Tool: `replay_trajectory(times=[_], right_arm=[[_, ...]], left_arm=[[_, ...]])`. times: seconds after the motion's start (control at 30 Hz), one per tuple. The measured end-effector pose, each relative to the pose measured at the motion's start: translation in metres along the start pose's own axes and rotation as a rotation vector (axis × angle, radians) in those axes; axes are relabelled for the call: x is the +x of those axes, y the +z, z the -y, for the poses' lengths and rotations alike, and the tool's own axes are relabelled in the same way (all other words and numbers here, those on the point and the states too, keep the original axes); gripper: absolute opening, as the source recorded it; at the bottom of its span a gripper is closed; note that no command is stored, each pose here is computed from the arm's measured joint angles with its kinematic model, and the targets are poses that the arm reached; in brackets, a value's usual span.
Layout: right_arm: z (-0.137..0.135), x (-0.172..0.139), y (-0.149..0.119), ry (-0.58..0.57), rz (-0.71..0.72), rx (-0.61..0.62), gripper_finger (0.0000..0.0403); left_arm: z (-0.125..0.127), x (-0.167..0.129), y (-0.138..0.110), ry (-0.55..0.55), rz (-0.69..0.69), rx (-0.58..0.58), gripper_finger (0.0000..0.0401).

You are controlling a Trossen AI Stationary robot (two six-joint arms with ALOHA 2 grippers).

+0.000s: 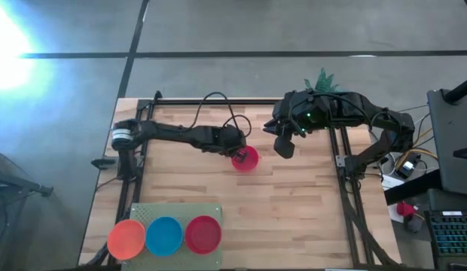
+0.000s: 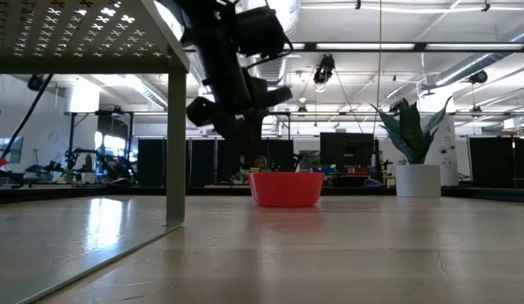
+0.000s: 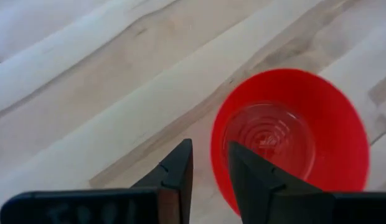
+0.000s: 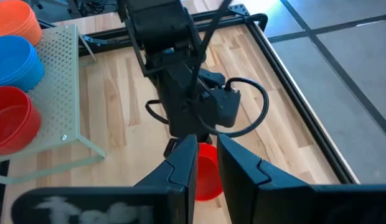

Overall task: Pick & Place Mini bowls
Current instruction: Stack the red bowl on the red bowls on the shelf

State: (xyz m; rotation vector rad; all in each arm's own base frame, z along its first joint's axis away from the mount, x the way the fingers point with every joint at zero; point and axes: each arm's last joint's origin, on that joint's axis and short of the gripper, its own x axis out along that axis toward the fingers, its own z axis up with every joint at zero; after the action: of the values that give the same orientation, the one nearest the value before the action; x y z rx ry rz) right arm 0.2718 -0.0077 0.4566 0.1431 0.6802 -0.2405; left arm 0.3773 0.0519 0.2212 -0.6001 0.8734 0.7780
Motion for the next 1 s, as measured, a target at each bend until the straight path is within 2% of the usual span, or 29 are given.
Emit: replay_trajectory(times=[0.63,0.83,0.93,1.0], right_arm=[[0.000,0.000,-0.001,-0.002,-0.008,-0.002,0.0056],[0.000,0.000,-0.001,-0.002,-0.009,-0.002,0.0056],[0.000,0.000,-0.001,-0.002,-0.009,-0.002,0.0056],[0.000,0.000,-0.001,-0.002,-0.009,-0.002,0.0056]], left_arm=[[0.002,0.040,-0.008,0.014,-0.067,-0.025,0.0094],[0.003,0.052,-0.012,0.007,-0.100,0.004,0.0094],[0.004,0.055,-0.013,-0.027,-0.128,0.023,0.0081],[0.004,0.056,-0.014,-0.032,-0.135,0.038,0.0057]])
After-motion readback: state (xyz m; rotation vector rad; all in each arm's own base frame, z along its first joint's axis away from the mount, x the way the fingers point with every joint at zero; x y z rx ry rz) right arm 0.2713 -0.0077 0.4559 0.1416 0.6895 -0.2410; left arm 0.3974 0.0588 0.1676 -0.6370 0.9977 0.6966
